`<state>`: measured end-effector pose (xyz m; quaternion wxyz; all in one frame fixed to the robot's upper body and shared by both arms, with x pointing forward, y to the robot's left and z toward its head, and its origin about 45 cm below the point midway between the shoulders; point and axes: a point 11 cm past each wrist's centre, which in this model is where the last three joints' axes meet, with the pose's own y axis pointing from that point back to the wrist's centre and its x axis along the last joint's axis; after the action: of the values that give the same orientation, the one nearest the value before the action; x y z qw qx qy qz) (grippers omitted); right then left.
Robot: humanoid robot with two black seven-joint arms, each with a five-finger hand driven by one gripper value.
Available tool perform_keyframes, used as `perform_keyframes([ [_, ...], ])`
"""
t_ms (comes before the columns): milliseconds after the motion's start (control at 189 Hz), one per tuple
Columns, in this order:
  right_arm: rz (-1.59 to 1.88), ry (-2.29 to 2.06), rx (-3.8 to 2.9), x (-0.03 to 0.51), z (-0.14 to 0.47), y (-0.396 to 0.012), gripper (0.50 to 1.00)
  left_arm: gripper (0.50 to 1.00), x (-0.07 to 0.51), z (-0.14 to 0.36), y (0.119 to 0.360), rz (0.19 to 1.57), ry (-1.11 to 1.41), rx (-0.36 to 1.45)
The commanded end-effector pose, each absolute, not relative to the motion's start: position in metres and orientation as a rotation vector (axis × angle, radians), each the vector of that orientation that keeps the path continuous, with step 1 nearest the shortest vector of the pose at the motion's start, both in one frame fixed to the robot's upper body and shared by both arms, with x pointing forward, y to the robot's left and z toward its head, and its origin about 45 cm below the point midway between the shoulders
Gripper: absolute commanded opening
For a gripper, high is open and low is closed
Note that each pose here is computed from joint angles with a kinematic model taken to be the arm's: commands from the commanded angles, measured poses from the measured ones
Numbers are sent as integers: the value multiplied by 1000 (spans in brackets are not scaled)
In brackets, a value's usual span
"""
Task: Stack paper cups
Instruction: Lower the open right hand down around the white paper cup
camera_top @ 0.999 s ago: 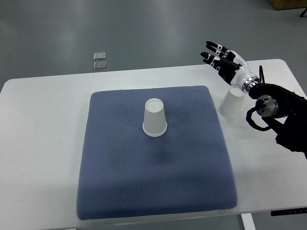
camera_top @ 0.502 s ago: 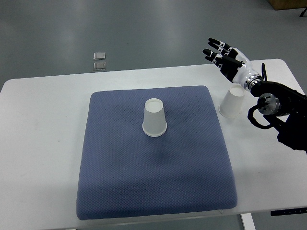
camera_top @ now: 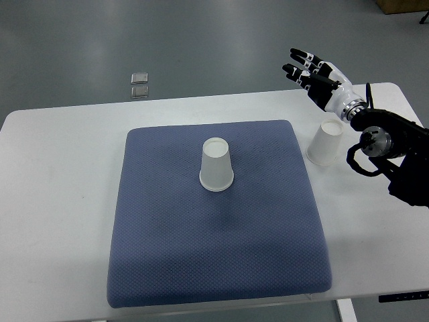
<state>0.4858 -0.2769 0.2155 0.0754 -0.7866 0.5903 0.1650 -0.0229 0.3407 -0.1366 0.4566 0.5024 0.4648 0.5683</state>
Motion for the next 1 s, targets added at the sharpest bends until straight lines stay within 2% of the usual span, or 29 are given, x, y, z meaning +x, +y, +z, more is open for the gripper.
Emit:
perform_keyframes([
  [0,382,1732,-2503,484,223,-285,924,1000,-23,-137,341,1401,1146,1239],
  [317,-91,1673,-3004,472,219,-304,924,1000,-23,-137,341,1401,1146,1239],
  [692,-588,1615,-3282,474,231,-316,921,1000,-23,-137,341,1401,1146,1239],
  [993,-946,1557,-3527,464,210,-336,921,1000,-23,-137,341,1401,1146,1239],
])
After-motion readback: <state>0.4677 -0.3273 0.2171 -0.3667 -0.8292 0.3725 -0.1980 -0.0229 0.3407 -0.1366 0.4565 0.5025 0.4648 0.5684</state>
